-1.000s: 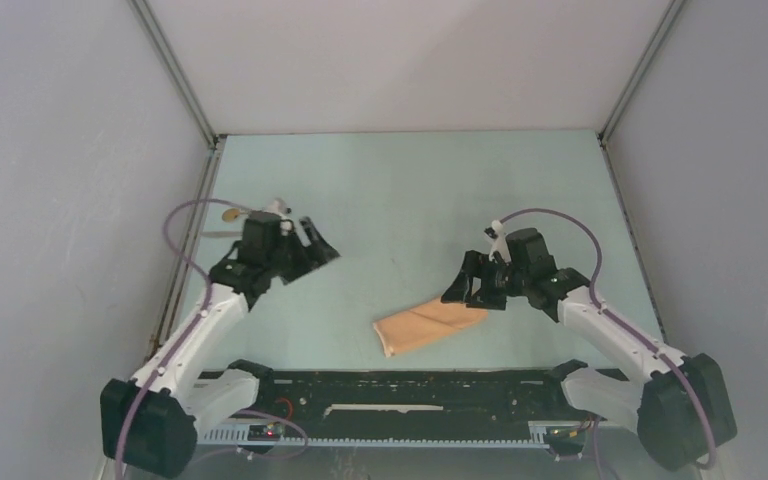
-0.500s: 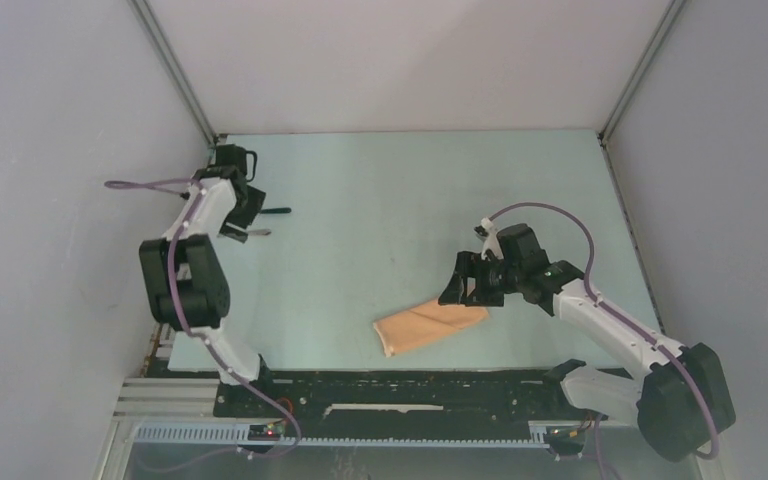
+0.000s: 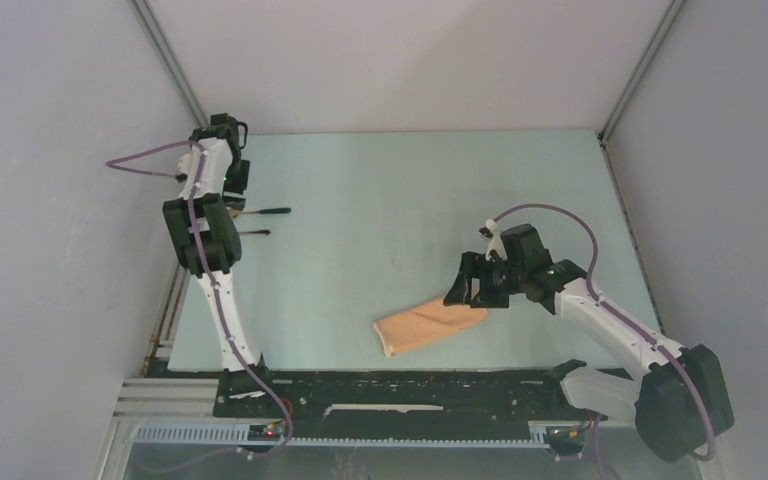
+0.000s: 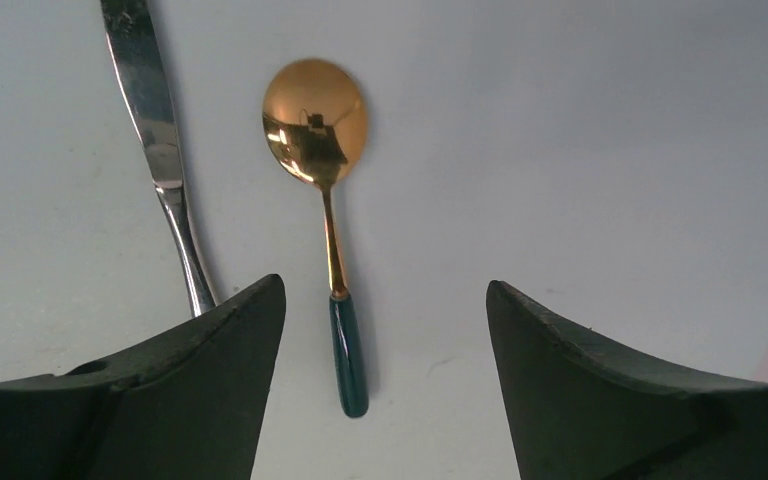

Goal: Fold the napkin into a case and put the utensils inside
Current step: Pick up the spoon from the corner of the board.

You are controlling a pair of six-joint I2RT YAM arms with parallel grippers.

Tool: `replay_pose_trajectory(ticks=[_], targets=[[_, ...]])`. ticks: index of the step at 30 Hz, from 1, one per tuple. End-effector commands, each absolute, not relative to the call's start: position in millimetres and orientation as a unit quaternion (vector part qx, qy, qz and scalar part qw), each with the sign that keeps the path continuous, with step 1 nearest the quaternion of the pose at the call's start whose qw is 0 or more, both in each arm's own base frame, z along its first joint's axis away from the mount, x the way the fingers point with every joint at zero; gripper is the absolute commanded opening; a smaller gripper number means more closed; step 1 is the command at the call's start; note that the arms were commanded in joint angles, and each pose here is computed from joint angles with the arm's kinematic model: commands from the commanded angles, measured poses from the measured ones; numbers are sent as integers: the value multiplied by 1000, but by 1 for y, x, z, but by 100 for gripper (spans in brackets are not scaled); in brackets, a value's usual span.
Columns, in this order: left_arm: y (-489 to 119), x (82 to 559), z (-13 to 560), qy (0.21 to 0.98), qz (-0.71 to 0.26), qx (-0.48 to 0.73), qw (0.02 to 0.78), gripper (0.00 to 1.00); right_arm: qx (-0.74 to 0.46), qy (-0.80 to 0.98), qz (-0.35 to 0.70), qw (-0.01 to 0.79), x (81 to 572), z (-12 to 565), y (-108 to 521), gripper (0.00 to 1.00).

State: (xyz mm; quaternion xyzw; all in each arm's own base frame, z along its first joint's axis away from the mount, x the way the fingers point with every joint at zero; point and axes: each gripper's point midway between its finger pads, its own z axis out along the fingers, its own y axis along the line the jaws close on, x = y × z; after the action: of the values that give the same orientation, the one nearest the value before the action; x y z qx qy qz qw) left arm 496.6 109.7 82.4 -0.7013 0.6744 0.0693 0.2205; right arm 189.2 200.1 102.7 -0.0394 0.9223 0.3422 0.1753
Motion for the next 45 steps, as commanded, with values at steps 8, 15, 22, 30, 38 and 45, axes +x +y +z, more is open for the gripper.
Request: replay_pose_trajectory(ticks=[8, 15, 22, 30, 38, 45], targets=[[120, 466, 30, 630, 93, -760, 127, 69, -35, 911, 349, 217, 203, 128, 189, 86], [125, 481, 19, 629, 81, -762, 134, 50, -29, 908, 352, 224, 203, 134, 186, 85], [129, 490, 13, 630, 59, -761, 142, 21, -28, 908, 349, 230, 204, 138, 185, 86], [122, 516, 34, 686, -12, -702, 190, 0, -33, 911, 334, 240, 206, 139, 181, 86], [24, 537, 108, 791, -229, -505, 260, 0, -39, 912, 318, 257, 216, 144, 180, 95], [-182, 482, 229, 772, -544, -164, 285, 0, 13, 881, 357, 309, 240, 179, 179, 100]])
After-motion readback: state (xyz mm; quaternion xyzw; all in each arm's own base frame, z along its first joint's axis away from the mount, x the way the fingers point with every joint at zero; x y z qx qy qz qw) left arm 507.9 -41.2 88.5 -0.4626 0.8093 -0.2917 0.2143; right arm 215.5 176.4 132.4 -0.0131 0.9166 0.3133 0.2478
